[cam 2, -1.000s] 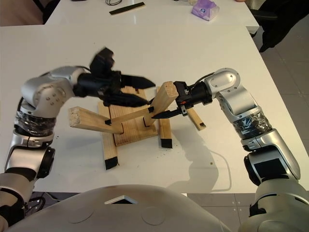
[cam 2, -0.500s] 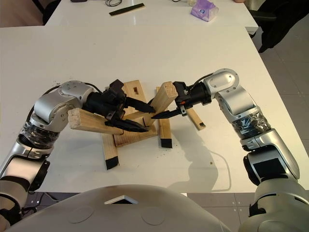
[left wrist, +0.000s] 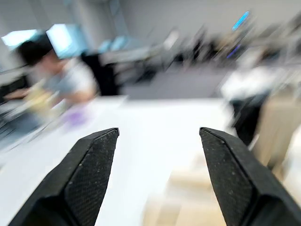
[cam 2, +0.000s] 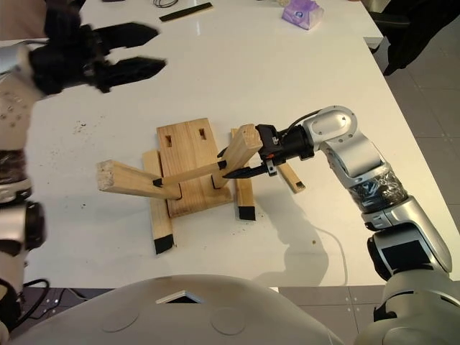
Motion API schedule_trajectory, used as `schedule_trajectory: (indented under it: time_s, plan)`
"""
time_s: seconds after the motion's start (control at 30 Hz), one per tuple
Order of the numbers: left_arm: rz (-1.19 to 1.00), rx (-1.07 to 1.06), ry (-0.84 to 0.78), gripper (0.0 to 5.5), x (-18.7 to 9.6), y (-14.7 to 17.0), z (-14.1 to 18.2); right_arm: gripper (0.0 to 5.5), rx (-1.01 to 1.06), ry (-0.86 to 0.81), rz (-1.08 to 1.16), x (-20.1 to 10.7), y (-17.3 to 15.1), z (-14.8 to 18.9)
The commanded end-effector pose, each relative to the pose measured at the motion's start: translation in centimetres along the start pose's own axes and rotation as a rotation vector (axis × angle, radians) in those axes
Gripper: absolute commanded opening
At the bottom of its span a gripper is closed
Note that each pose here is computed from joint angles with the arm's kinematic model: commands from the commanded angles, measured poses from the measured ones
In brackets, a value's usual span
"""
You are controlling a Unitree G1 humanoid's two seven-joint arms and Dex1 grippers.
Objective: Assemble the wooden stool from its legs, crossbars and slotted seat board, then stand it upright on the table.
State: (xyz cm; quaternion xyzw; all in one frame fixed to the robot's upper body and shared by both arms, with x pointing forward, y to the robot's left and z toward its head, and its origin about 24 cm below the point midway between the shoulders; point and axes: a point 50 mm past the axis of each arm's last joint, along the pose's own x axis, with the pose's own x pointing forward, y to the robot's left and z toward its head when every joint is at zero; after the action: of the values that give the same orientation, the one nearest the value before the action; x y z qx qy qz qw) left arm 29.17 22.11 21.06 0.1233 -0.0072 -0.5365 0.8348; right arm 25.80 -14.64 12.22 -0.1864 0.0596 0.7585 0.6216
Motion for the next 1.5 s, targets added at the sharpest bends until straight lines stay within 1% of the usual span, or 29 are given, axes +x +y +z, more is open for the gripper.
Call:
schedule_trajectory:
  time_s: [0.03,0.1,0.13,0.27,0.47,0.6,0.67,0.8,0.9,1.03,1.17,1.3,1.4,1.5]
  plan:
    - [0.021,0.126,0.446,3.19,-5.3,-3.7,-7.5,2.0,0.297,0.255,0.014,-1.4,4.9,-5.3]
    - [-0.086,0.025,0.415,3.19,-5.9,-7.7,-8.4,2.0,0.308,0.255,-0.01,-2.1,5.2,-4.9]
    - [-0.134,0.01,0.404,3.19,-5.9,-9.0,-8.4,2.0,0.314,0.257,-0.017,-2.4,5.4,-4.9]
    - [-0.178,-0.002,0.34,3.19,-4.9,-10.7,-7.4,2.0,0.327,0.261,-0.03,-2.8,5.7,-4.8]
    - [-0.167,-0.01,0.164,3.19,-2.7,-10.8,-4.2,2.0,0.321,0.256,-0.02,-2.3,5.1,-4.7]
    - [-0.275,-0.009,0.111,3.19,-1.1,-12.2,-2.7,2.0,0.311,0.25,0.025,-1.4,5.1,-4.5]
    - [-0.321,-0.006,0.127,3.19,-0.3,-12.6,-3.1,2.0,0.299,0.247,0.048,-0.8,4.8,-4.5]
    - [-0.288,-0.031,0.158,3.19,0.8,-11.9,-4.5,2.0,0.278,0.232,0.093,0.7,4.2,-4.2]
    - [-0.283,-0.072,0.143,3.19,2.1,-11.9,-5.1,2.0,0.269,0.229,0.145,1.9,4.3,-4.3]
    - [-0.322,-0.11,0.108,3.19,4.5,-12.6,-5.8,2.0,0.265,0.229,0.209,3.4,4.3,-4.5]
    - [-0.365,-0.118,0.03,3.19,6.7,-12.8,-4.5,2.0,0.28,0.239,0.254,4.6,4.2,-5.2]
    - [-0.37,-0.143,-0.047,3.19,8.4,-11.8,-2.7,2.0,0.298,0.232,0.279,5.5,4.6,-5.6]
    - [-0.378,-0.141,-0.065,3.19,9.5,-11.2,-2.0,2.0,0.304,0.221,0.285,6.1,4.6,-5.6]
    - [-0.376,-0.138,-0.06,3.19,10.0,-11.2,-2.1,2.0,0.303,0.21,0.286,6.5,4.5,-5.6]
